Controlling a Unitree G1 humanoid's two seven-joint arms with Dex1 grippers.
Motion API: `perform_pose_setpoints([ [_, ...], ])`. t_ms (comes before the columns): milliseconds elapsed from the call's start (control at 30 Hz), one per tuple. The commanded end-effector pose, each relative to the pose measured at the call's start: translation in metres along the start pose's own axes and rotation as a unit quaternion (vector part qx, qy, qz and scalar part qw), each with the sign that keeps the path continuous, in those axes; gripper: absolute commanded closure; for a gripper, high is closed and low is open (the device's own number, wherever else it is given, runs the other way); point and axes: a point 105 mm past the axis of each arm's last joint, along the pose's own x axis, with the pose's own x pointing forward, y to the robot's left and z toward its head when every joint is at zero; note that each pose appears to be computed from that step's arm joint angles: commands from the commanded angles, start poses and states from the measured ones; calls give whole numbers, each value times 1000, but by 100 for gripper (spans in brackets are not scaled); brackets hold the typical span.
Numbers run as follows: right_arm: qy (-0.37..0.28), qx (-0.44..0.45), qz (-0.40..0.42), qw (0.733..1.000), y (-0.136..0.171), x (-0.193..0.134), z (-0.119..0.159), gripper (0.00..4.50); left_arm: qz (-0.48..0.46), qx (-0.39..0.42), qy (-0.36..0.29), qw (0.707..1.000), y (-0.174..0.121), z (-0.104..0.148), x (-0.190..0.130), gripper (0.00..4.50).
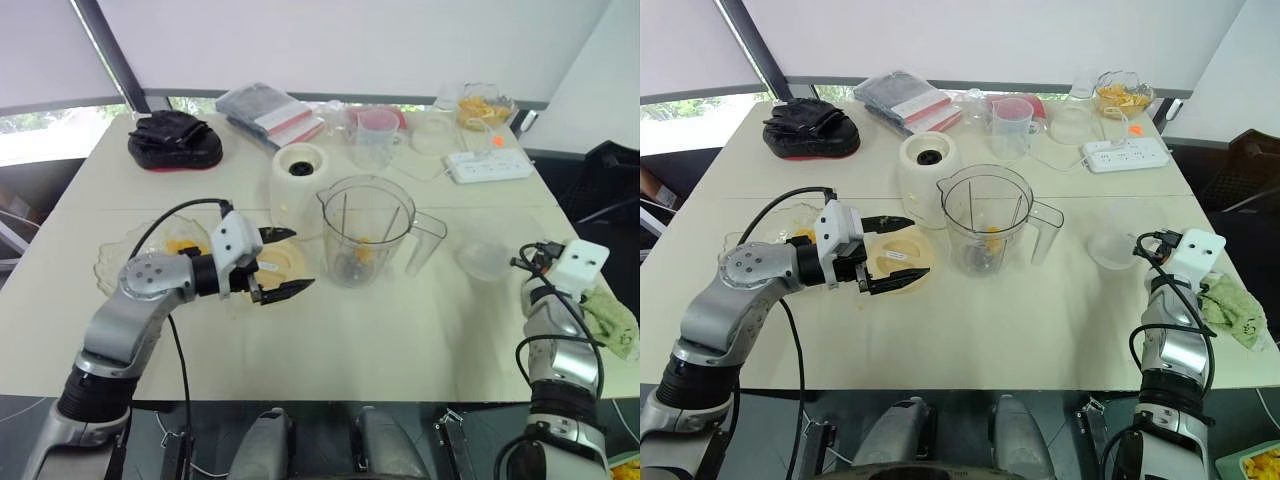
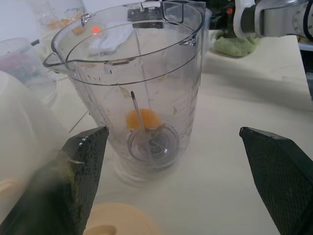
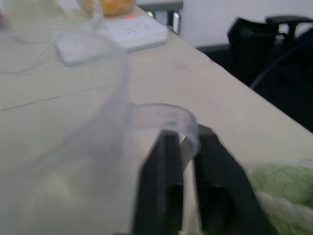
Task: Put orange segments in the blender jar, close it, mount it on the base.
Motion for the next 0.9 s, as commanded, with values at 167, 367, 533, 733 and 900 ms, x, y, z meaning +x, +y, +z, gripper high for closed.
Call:
perform_pose_setpoints([
  [167, -10, -12, -15, 1000, -11, -3, 6, 446, 7, 24, -6, 1000, 1, 8, -3, 0],
  [367, -64, 21, -11, 998, -3, -6, 45, 446, 8, 19, -11, 1000, 3, 9, -3, 0],
  [533, -100, 54, 0, 993, 9, -7, 83, 446, 39, -32, -59, 997, 16, 17, -1, 0],
  [733, -149, 85, 52, 984, 37, -9, 140, 446, 49, -39, -66, 996, 22, 15, -1, 0],
  [900, -176, 65, 114, 976, 61, -12, 180, 446, 43, -37, -80, 995, 20, 17, 0, 0],
])
